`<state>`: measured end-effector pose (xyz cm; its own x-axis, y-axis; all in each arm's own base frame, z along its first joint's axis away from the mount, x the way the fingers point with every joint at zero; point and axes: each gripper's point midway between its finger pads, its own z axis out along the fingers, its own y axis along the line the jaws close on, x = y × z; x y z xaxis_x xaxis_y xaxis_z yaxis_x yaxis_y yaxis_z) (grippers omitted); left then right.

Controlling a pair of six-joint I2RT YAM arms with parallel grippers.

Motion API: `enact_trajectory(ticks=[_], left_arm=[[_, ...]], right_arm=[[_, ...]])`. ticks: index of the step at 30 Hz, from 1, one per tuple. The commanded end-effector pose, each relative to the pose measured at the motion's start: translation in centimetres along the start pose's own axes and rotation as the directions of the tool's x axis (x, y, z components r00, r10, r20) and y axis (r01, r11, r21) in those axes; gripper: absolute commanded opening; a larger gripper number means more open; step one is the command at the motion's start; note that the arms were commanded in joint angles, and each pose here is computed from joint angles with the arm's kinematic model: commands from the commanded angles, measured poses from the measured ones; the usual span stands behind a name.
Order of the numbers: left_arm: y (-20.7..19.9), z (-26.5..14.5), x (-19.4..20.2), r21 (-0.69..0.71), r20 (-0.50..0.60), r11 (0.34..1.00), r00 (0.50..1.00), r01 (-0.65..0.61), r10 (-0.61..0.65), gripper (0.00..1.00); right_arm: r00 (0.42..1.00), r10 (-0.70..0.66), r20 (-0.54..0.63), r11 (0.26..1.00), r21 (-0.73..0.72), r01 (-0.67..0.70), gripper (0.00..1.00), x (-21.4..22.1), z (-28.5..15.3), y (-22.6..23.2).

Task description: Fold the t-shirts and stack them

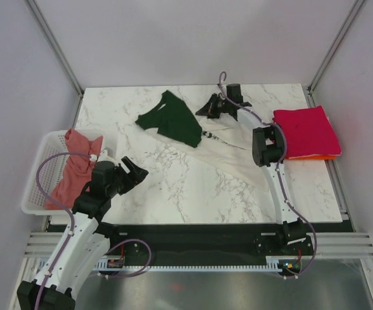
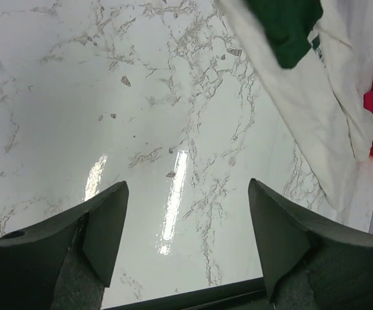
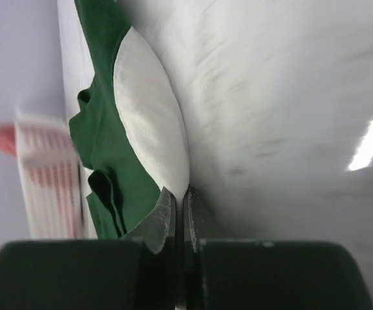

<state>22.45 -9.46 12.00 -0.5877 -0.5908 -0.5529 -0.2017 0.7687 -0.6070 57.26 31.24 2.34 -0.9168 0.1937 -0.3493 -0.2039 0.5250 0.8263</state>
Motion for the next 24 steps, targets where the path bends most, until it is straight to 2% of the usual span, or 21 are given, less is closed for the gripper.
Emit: enact_trajectory(ticks=[1, 2, 3, 6, 10, 13, 14, 15, 16, 18, 19, 21, 22, 24], left_arm=[[-1.1, -0.5, -1.1, 0.031, 0.034, 1.0, 0.999, -0.002, 0.001, 0.82], [-1.1, -0.5, -1.1, 0.032, 0.035, 0.999, 0.999, -0.004, 0.003, 0.82], [-1.0, -0.5, -1.0, 0.027, 0.033, 1.0, 0.999, -0.003, 0.002, 0.82], [-0.6, -0.3, -0.9, 0.015, 0.03, 1.0, 1.0, -0.01, 0.01, 0.82], [-0.6, 0.0, -1.0, 0.004, 0.021, 0.999, 0.999, -0.035, 0.035, 0.82], [-0.8, 0.1, -1.3, 0.0, 0.018, 0.999, 0.999, -0.049, 0.049, 0.82], [-0.9, 0.0, -1.4, 0.001, 0.021, 0.999, 0.999, -0.049, 0.049, 0.82], [-1.0, 0.0, -1.4, 0.008, 0.019, 0.999, 0.999, -0.051, 0.051, 0.82], [-1.1, 0.0, -1.3, 0.011, 0.016, 0.999, 0.999, -0.051, 0.051, 0.82], [-1.2, 0.0, -1.2, 0.021, 0.011, 0.998, 0.999, -0.051, 0.051, 0.82], [-1.3, 0.1, -1.0, 0.028, 0.003, 0.998, 0.999, -0.051, 0.051, 0.82], [-1.4, 0.2, -0.9, 0.039, -0.005, 0.998, 0.999, -0.051, 0.051, 0.82], [-1.5, 0.3, -0.6, 0.045, -0.017, 0.998, 0.999, -0.051, 0.051, 0.82], [-1.7, 0.6, -0.4, 0.058, -0.025, 0.997, 0.998, -0.052, 0.053, 0.82]], right_arm=[[0.911, 0.178, 0.371, 0.983, -0.033, -0.179, 0.05, -11.5, -5.5, -4.1], [0.894, 0.177, 0.412, 0.983, -0.031, -0.181, 0.19, -12.9, -7.0, -4.4], [0.886, 0.166, 0.434, 0.985, -0.024, -0.173, 0.54, -13.6, -7.8, -4.5], [0.884, 0.069, 0.463, 0.997, 0.007, -0.081, 0.84, -15.1, -10.1, -2.7], [0.877, -0.101, 0.47, 0.992, 0.111, 0.054, 0.91, -15.7, -13.4, 0.4], [0.834, -0.256, 0.488, 0.958, 0.24, 0.154, 0.95, -16.0, -17.0, 3.7], [0.832, -0.281, 0.479, 0.945, 0.29, 0.153, 0.95, -15.5, -17.2, 3.2], [0.837, -0.333, 0.434, 0.921, 0.339, 0.191, 0.93, -14.7, -17.6, 2.8], [0.828, -0.372, 0.419, 0.905, 0.361, 0.223, 0.92, -14.4, -18.1, 4.6], [0.842, -0.407, 0.354, 0.863, 0.452, 0.227, 0.88, -12.5, -18.4, 3.9], [0.836, -0.457, 0.303, 0.827, 0.491, 0.274, 0.86, -10.9, -18.5, 4.8], [0.834, -0.492, 0.249, 0.767, 0.577, 0.281, 0.81, -9.0, -19.4, 4.5], [0.808, -0.543, 0.226, 0.737, 0.59, 0.33, 0.81, -8.0, -20.2, 6.9], [0.837, -0.529, 0.144, 0.676, 0.668, 0.313, 0.78, -4.2, -20.9, 4.8]])
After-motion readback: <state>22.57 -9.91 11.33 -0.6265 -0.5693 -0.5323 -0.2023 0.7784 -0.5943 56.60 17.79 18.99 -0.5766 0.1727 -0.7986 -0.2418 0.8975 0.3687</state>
